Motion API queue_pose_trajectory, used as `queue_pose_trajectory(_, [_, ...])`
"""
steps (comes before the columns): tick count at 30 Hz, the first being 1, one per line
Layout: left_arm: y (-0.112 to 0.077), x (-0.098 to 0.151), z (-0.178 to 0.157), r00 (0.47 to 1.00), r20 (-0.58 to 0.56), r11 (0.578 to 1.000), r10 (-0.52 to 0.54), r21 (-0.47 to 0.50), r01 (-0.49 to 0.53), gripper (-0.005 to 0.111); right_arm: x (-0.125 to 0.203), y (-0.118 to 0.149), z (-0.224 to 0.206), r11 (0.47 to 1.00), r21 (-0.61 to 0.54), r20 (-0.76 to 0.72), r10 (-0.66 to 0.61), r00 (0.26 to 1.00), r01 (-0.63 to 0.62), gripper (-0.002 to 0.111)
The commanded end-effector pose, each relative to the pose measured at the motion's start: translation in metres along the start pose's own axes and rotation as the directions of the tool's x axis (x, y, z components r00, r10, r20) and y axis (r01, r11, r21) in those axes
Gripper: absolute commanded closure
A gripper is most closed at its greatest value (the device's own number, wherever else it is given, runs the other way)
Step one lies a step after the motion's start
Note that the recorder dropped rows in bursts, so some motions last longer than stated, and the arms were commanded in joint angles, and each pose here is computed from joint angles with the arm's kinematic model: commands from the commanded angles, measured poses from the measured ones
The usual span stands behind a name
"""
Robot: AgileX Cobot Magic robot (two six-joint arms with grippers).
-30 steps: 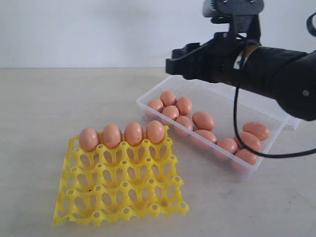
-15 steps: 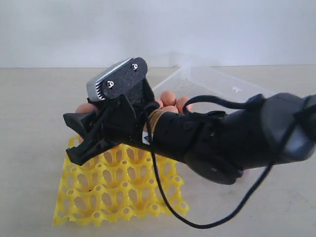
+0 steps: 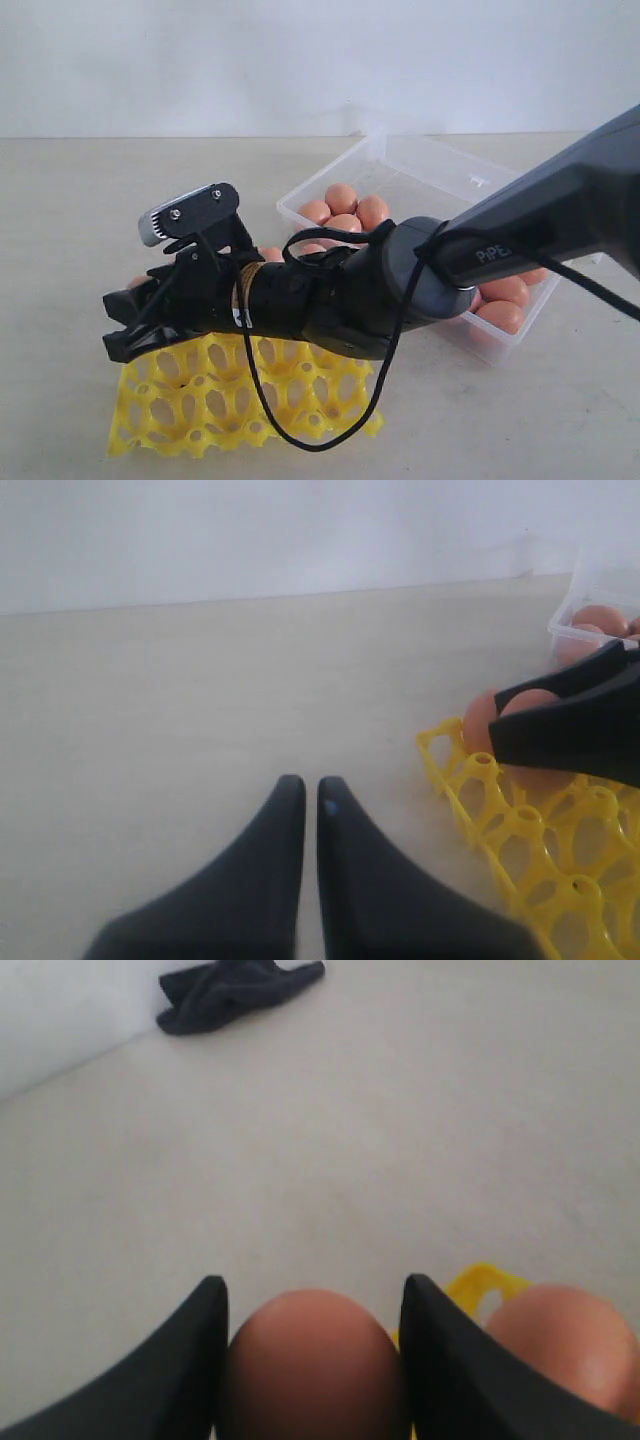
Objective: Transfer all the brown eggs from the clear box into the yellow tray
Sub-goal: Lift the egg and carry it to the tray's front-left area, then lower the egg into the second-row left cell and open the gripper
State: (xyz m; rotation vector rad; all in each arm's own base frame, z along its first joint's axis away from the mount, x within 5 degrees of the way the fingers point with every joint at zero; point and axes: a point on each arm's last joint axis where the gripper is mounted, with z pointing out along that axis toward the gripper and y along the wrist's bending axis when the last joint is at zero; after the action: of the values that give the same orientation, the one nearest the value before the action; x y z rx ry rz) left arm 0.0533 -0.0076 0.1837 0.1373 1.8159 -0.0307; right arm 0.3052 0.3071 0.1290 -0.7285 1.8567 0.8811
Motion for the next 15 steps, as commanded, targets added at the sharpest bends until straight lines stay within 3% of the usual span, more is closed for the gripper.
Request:
queue_pose_trajectory(1, [-0.0002, 0.0007, 0.0002, 1.000, 0.003, 1.000, 0.004, 0.003, -0.004, 0.103, 0.0037, -0.0028, 0.0000, 0.999, 0.038, -0.060, -0.012, 0.998, 0.014, 0.108])
queue_pose_trajectory(15, [-0.0002, 0.0007, 0.0002, 1.000, 0.003, 1.000, 0.004, 0.003, -0.004, 0.103, 0.0069, -0.0051, 0.0004, 0.991, 0.041, -0.082, -0.124, 0.989, 0.128, 0.108])
